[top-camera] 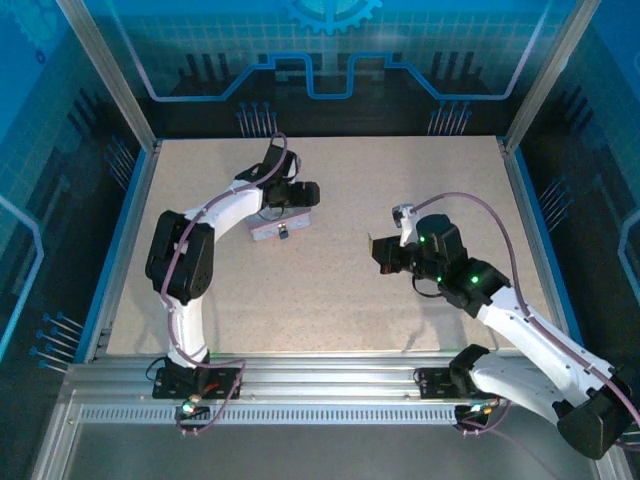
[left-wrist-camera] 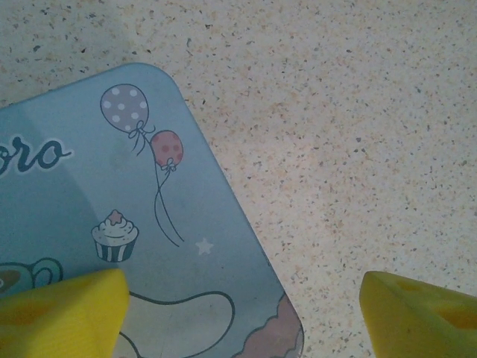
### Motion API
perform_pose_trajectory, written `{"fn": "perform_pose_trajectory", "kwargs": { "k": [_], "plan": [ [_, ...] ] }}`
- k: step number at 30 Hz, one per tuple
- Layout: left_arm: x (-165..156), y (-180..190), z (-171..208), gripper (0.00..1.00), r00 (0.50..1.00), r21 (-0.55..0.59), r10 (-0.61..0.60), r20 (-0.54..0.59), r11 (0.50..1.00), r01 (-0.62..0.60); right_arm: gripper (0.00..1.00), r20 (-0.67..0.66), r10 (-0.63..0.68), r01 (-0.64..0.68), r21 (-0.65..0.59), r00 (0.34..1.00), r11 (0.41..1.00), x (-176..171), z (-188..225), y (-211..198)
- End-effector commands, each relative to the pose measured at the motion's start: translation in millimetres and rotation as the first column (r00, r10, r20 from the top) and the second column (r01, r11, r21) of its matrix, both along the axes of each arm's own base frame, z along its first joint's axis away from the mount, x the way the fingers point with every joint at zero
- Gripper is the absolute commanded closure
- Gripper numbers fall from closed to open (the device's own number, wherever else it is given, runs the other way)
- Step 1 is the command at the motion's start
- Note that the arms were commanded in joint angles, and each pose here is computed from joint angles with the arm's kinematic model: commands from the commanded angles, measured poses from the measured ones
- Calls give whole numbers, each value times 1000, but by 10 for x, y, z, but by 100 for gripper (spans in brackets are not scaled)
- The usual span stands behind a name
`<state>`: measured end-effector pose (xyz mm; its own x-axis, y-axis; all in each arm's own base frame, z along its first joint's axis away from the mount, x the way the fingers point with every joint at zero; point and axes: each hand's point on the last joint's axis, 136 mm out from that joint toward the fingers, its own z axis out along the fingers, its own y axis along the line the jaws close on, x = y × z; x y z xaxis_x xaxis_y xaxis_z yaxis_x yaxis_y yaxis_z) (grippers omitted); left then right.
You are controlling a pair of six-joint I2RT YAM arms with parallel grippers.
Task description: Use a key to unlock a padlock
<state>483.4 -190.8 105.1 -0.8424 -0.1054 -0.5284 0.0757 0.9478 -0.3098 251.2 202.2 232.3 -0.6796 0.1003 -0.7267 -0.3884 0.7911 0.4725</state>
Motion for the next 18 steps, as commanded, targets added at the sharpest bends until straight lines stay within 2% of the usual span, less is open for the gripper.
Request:
{"fn": "perform_pose_trajectory", "kwargs": {
  "k": [1,6,11,18],
  "plan": [
    [-80,24,-129,17,997,29,-28,-67,999,30,100,6,-27,27,-37,1000,999,1,-6,-109],
    [-252,-94,-253,17,990,0,-76,-120,997,76,100,-25,-80,77,-118,996,990,14,-67,-320],
    [-492,-257,-313,17,984,-14,-113,-140,994,112,100,-73,-127,118,-114,989,986,17,-143,-493],
    [-831,-524,-254,18,978,-96,-158,-138,985,146,100,-122,-175,163,-101,977,981,-11,-235,-677]
  ]
}}
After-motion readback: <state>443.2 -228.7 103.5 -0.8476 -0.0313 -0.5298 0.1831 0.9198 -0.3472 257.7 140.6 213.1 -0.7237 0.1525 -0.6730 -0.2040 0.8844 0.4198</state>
